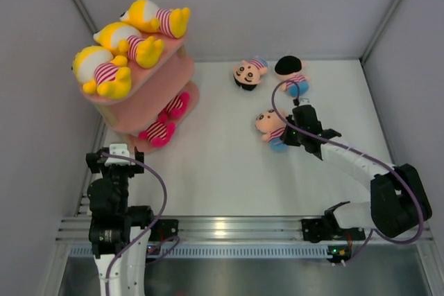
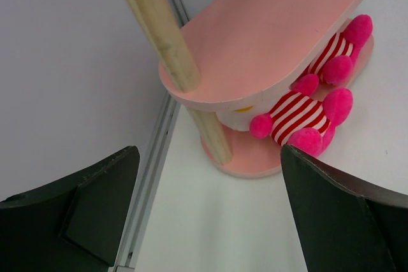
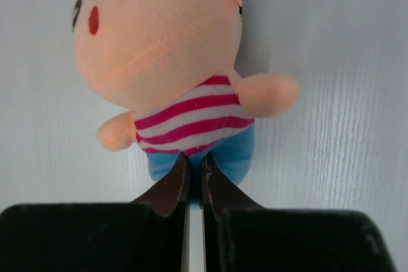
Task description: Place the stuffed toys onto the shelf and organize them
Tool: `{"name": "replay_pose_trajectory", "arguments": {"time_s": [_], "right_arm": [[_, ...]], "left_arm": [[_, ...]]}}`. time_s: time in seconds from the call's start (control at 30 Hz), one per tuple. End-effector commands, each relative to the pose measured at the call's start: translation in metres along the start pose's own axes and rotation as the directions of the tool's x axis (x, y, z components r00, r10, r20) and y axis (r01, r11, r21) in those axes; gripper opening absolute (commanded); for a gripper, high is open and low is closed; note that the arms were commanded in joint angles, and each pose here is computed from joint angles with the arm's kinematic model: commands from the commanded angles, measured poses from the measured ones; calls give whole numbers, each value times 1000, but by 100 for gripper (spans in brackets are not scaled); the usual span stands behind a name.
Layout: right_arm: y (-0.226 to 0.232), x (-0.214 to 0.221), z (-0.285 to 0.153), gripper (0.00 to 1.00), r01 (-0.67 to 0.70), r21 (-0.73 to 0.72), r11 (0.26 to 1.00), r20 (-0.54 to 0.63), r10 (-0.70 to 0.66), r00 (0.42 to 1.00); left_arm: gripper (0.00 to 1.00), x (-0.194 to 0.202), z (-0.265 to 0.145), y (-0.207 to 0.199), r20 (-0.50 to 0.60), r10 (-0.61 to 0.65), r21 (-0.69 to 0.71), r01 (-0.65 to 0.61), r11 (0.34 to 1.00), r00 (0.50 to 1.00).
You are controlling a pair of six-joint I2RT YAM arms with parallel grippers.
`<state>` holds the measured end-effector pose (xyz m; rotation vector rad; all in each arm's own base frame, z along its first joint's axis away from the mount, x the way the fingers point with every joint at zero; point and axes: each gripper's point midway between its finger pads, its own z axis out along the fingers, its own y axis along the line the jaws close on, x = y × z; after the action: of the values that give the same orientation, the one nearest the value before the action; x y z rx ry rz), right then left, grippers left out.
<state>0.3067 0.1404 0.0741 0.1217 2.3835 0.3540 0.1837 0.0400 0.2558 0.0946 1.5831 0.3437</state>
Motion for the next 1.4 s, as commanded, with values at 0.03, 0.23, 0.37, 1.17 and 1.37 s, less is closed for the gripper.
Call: {"name": "replay_pose_trajectory", "arguments": {"time_s": [0.03, 0.23, 0.37, 1.17, 1.37], "right_arm": [[90, -91, -52, 0, 162, -142, 976, 253, -123, 960], [227, -113, -66, 0, 365, -382, 849, 290, -265, 920], [288, -126, -59, 0, 414, -461, 785, 310, -295, 904], [408, -198, 8, 15, 418, -598, 684, 460, -135, 878], [401, -208, -9, 52, 439, -594, 675, 479, -141, 866]], "left_arm": [[99, -5, -3, 12, 18, -19, -68, 20, 997, 1000], [99, -2, -3, 10, 13, -16, -57, 17, 998, 1000], [99, -2, -3, 10, 13, -19, -59, 20, 998, 1000], [99, 1, -1, 8, 5, -14, -50, 14, 999, 1000], [99, 3, 0, 3, 5, 1, -20, -1, 1000, 1000]]}}
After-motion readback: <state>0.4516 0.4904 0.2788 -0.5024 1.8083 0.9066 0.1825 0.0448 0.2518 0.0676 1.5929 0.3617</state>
